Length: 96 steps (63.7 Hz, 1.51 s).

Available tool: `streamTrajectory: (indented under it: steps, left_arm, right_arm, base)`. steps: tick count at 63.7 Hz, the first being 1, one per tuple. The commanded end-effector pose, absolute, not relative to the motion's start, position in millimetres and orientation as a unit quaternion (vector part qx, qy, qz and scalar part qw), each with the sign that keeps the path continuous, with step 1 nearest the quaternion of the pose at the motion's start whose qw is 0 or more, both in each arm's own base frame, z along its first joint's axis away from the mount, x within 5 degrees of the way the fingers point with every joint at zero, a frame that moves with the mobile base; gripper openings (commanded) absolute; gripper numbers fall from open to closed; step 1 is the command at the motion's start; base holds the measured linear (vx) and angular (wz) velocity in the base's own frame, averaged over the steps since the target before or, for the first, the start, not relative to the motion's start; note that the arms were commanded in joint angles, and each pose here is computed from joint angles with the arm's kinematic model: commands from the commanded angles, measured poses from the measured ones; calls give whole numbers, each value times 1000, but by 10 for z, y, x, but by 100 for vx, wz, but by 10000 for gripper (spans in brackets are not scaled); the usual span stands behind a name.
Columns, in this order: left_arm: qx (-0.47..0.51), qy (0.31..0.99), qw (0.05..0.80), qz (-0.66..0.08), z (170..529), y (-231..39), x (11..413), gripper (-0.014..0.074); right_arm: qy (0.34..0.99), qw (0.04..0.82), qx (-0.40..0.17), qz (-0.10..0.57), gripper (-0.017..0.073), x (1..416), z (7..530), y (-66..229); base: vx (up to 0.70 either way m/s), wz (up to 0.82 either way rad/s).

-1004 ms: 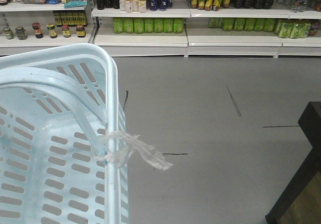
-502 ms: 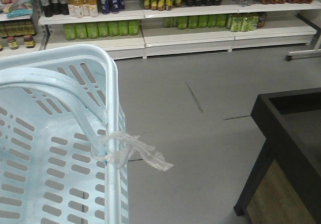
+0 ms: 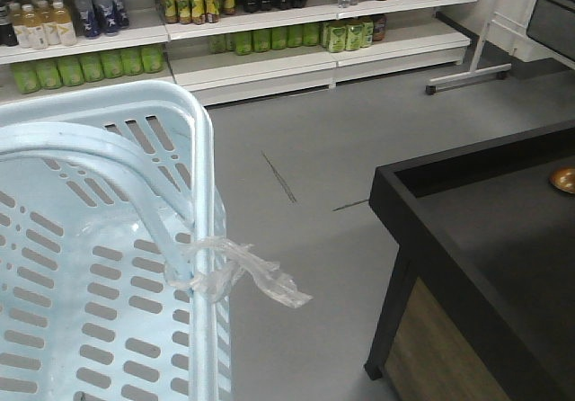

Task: Pick three apples into basket with both arms
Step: 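Turn the base toward the table of apples and oranges, basket held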

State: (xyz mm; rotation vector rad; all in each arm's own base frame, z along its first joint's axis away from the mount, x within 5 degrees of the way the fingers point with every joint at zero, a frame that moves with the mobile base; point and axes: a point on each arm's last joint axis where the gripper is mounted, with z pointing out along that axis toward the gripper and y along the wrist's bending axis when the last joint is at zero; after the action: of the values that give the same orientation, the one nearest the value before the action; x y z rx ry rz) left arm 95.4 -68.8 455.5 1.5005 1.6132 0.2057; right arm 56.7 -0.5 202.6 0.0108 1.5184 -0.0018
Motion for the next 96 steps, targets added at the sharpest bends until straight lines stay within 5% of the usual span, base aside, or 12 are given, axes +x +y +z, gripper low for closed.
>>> streamTrajectory:
  steps: [1,96]
  left_arm:
    - [585,632,501,80,4712,-693,943,-6]
    - [588,635,495,80,4694,-727,980,-6]
  right_arm:
    - [662,749,1,-5,-9,559,2054,-4]
    - [663,748,1,-5,-9,560,2051,-4]
  base:
    - [7,-28]
    - [1,-42]
